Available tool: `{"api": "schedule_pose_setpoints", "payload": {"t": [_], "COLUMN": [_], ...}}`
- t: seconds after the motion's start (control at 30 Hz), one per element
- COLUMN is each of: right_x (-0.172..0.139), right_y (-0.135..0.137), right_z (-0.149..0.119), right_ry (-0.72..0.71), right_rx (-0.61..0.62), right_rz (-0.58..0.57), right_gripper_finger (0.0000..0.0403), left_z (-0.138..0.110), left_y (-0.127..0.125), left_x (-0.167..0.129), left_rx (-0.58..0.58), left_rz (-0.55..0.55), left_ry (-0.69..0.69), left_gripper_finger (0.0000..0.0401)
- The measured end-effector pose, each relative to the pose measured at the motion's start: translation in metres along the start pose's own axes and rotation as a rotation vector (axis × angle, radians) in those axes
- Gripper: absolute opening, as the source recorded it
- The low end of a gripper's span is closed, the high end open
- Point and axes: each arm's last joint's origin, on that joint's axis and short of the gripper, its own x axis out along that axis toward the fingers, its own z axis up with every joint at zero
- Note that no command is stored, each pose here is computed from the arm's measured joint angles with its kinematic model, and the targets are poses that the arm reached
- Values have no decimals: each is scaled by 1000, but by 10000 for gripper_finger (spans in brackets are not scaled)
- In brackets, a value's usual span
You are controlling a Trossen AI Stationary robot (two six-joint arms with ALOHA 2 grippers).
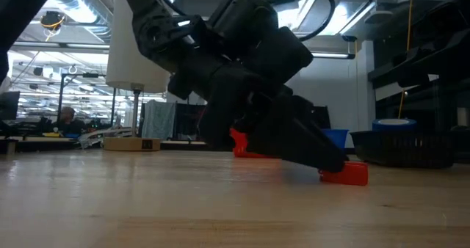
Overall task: Pick and place Stapler, Stapler remover, tape
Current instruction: Put the red mini-stapler into the red bin
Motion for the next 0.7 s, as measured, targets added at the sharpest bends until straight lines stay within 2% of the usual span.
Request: {"api": "schedule_pose_setpoints", "payload": {"t": [0.3,0.4,0.57,0.7], "right_x": [0,0,0,0], "right_y": [0,0,0,0], "right_z": [0,0,0,0], "right_ry": [0,0,0,0], "right_rx": [0,0,0,0], "right_rz": [0,0,0,0], "right_gripper_finger": [197,197,197,197], "left_z": [-15,-16,-16,-17], "left_y": [-4,-4,-3,2], "left_x": [14,15,15,14], "left_rx": [-50,-47,-22,-21], "left_rz": [-7,-5,-2,0], "left_ry": [-24,-35,-36,-35], "left_gripper_finger": [157,130,62,57]}}
